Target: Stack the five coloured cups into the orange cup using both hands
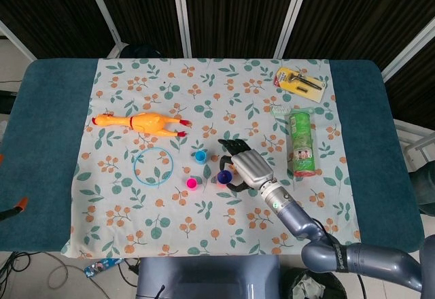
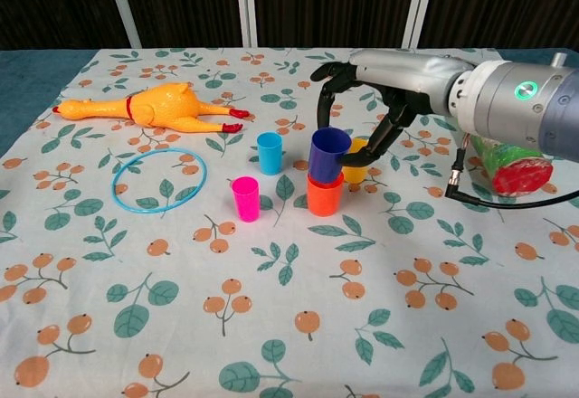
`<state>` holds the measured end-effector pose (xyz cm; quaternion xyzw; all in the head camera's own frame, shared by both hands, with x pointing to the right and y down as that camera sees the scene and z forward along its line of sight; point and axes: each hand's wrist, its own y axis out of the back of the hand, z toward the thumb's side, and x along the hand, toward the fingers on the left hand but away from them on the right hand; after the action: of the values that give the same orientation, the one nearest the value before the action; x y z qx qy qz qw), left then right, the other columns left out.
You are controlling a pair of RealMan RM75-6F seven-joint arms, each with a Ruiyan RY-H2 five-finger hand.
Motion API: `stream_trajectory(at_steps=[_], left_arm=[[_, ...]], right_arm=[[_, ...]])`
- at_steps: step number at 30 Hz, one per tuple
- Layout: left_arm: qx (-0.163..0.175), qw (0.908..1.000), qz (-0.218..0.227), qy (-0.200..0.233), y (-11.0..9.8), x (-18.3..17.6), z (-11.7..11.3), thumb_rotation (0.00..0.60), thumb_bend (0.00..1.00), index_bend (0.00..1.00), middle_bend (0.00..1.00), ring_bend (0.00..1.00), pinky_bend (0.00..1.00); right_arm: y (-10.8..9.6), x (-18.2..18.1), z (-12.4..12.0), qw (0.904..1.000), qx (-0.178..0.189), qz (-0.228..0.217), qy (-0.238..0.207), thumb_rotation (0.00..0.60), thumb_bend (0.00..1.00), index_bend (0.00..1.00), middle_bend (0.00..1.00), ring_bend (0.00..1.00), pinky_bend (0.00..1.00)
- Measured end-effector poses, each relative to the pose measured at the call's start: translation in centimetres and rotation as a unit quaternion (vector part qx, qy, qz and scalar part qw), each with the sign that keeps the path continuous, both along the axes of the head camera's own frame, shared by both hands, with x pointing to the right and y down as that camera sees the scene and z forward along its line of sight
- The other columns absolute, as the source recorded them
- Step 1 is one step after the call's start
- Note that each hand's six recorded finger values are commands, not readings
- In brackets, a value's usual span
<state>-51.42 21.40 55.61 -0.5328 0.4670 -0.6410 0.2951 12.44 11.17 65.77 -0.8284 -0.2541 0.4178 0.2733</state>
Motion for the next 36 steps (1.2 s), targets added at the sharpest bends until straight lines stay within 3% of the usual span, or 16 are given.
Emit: stream_trajectory(at_steps=[12,14,18,20,27,36], left_arm=[[0.003,1.0,0.001,0.0,-0.1,0.0,-0.1,0.6,0.17,0.07,0.03,0.0,0.0],[0.004,1.0,0.002,0.0,-0.1,0.1,-0.1,0.6,0.17,0.07,0.03,0.0,0.0],[0.006,1.0,0.001,0.0,-0.1,0.0,-0.1,0.6,0.17,0.07,0.03,0.0,0.0],[0.006,1.0,0.0,0.0,-0.1,0.0,-0.2,0.6,0.17,0.07,0.03,0.0,0.0],[0.012,0.9999,-0.001,0.002,-0.2,-0.1,-0.3,0.6,0.17,0.07,0.03,0.0,0.0],[0.018,0.9998,0.002,0.0,-0.3,0.0,-0.2,0.6,0.17,0.08,0.03,0.0,0.0]], right_arm=[[0.7,-0.2,1.5,0.9997,-0.021,0.0,0.012,0.6,0.34,0.49,0.0,0.0,0.03],[0.9,-0.3,1.8,0.9997,-0.024,-0.001,0.011,0.6,0.34,0.44,0.0,0.0,0.03],[1.0,-0.5,2.2,0.9996,-0.026,-0.003,0.014,0.6,0.34,0.19,0.0,0.0,0.03],[1.1,-0.5,2.5,0.9994,-0.029,-0.004,0.018,0.6,0.34,0.14,0.0,0.0,0.03],[0.0,0.2,2.8,0.9991,-0.022,0.009,0.034,0.6,0.34,0.14,0.0,0.0,0.03],[-2.3,2.4,3.0,0.9975,-0.007,0.038,0.059,0.6,0.34,0.22,0.0,0.0,0.03]])
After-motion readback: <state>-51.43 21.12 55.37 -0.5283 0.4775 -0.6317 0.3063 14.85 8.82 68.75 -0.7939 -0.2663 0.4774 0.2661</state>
